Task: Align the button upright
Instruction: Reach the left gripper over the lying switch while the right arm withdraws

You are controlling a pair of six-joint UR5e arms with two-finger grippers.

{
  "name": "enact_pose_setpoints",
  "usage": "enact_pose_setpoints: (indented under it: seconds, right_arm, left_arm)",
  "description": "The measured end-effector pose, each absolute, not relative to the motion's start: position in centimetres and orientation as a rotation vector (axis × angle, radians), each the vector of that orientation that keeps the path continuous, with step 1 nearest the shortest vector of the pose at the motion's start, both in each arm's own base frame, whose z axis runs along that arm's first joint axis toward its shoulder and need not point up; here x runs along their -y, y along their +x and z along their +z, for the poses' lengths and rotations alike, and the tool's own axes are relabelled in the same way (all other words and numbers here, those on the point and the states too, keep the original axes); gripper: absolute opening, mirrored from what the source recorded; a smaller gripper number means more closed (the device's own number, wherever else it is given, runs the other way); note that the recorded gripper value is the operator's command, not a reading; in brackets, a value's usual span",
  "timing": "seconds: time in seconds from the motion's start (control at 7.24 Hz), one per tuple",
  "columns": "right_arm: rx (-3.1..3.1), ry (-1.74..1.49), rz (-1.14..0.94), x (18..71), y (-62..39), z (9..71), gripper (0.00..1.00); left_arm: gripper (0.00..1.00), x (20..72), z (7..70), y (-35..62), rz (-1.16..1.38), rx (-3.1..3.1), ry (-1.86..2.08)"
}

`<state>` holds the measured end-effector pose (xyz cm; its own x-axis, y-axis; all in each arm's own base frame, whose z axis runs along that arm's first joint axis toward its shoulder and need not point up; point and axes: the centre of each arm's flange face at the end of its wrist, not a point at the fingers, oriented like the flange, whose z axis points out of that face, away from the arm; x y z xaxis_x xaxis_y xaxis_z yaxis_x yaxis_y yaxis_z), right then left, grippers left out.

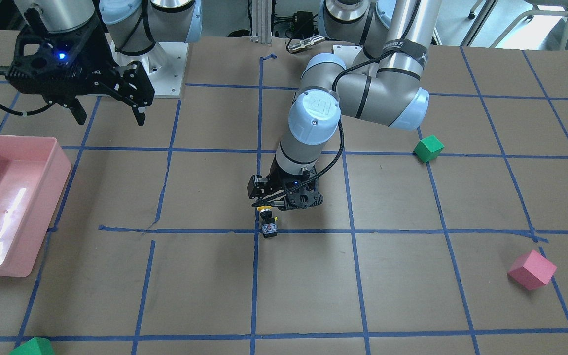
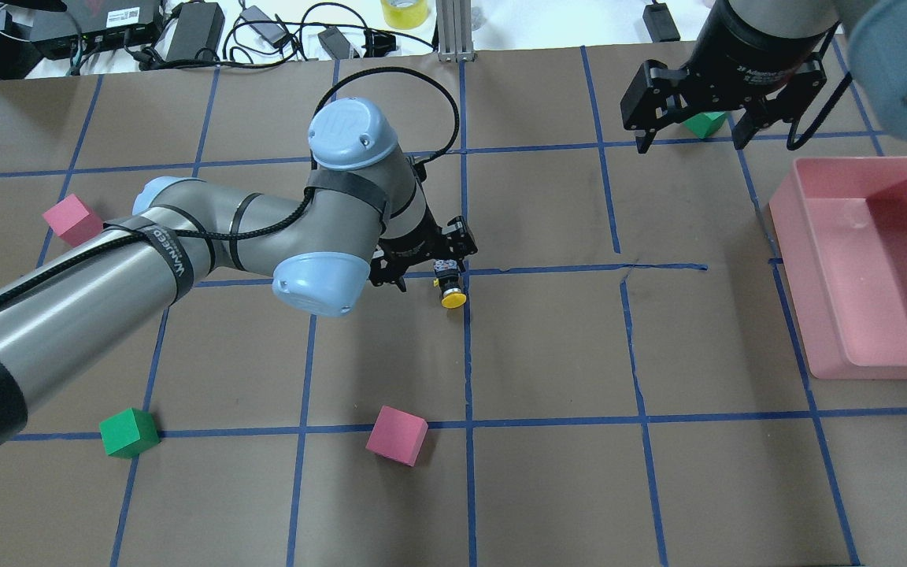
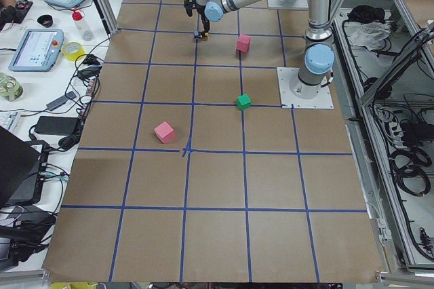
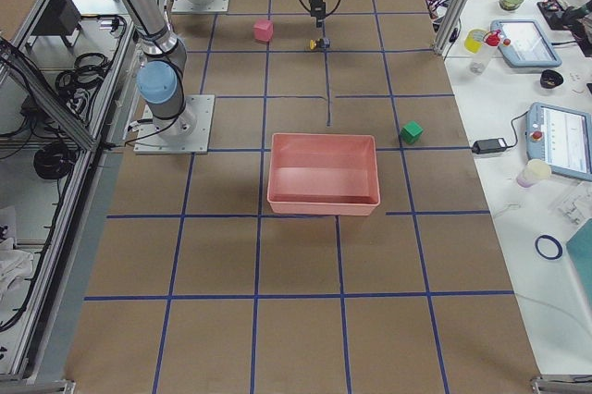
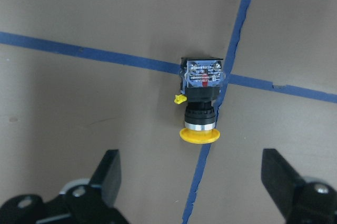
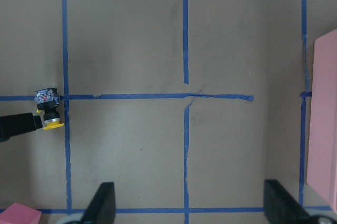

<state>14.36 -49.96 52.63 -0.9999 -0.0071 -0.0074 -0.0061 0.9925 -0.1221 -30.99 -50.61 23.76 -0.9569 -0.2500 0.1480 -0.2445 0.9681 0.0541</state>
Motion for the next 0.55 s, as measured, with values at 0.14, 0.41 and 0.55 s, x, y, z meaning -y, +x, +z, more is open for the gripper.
enact_pose_setpoints:
  seconds: [0.14,0.41,0.55]
  right_arm:
    - [-3.12,-0.027,-0.215,51.7,14.2,53.6,1.0]
    - [-3.116,-0.038,-0.209,53.2,14.1,53.8,1.0]
    - [-3.115,-0.041,-0.202,53.3,14.2,53.7,1.0]
  left_arm:
    - [0.94,50.3,22.3,-32.0,-0.076,2.97,0.392]
    - [0.93,50.1,19.7,-33.2,-0.109,2.973,0.449]
    - [0.75,50.1,18.6,-33.4,-0.125,2.974,0.474]
